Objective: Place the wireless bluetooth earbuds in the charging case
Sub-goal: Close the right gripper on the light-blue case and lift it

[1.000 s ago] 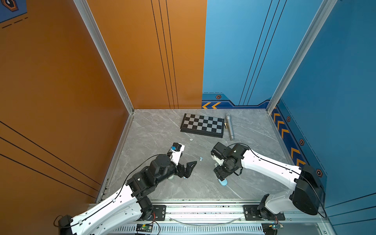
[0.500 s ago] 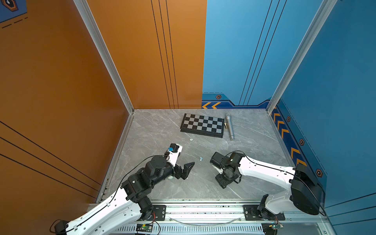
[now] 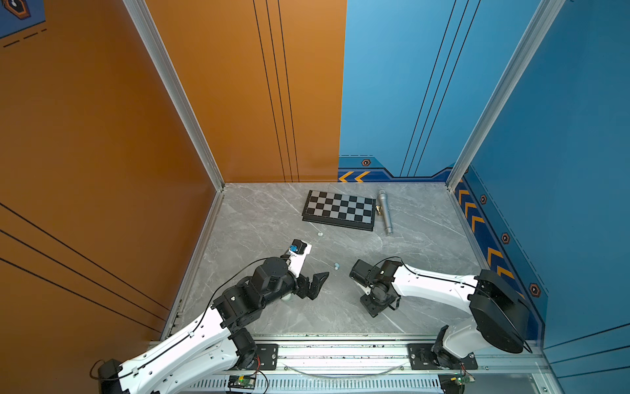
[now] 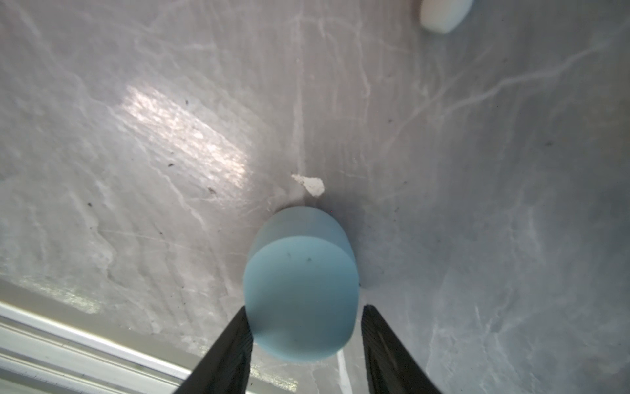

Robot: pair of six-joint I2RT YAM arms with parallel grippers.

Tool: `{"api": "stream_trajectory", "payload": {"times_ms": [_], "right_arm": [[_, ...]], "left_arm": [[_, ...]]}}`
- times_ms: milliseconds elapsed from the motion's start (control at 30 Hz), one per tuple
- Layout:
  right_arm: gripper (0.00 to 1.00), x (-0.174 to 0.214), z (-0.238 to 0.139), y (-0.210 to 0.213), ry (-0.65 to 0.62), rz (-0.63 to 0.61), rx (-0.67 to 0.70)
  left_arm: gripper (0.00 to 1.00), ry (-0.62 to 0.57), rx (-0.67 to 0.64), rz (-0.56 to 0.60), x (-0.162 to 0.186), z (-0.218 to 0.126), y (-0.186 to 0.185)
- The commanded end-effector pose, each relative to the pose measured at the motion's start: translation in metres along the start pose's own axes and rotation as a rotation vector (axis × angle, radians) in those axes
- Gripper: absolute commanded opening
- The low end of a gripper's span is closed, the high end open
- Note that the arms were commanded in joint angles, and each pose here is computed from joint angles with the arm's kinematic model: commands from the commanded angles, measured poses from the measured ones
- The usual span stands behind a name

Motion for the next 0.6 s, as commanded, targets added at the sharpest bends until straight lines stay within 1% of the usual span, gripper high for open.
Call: {"api": "stream_trajectory", "payload": {"times_ms": [0, 233, 367, 400, 467, 567], "right_arm": [[0.52, -0.003, 0.003, -0.003, -0.019, 0.005, 0.02], [0.42, -0.008, 0.003, -0.004, -0.033, -0.006, 0.01], [0.3, -0.011, -0.001, -0.002, -0.052, -0.025, -0.016], [0.27, -0.014, -0.006, 0.0, -0.066, -0.039, -0.03], [0.25, -0.02, -0.019, 0.004, -0.105, -0.081, -0.063], [0.23, -0.03, -0.046, 0.011, -0.175, -0.211, -0.149]], "left_arm": [[0.99, -0.029, -0.001, 0.012, -0.014, -0.002, -0.003], [0.99, -0.025, -0.022, 0.021, -0.014, -0.002, -0.001], [0.99, -0.034, -0.04, 0.024, -0.016, -0.005, 0.001], [1.0, -0.039, -0.041, 0.025, -0.016, -0.007, 0.002], [0.99, -0.053, -0.038, 0.02, -0.018, -0.01, 0.001], [0.98, -0.073, -0.021, 0.02, -0.02, -0.016, 0.0]]}}
Point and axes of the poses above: each gripper's point midway between its finger pads, its own z axis out along the fingers, its own y axis along the line the jaws close on, x = y × z, the point moved 5 cm from there along -z, back along the fingers, and after that the axes turned 8 degrees about -z, right-handed, at the moved point
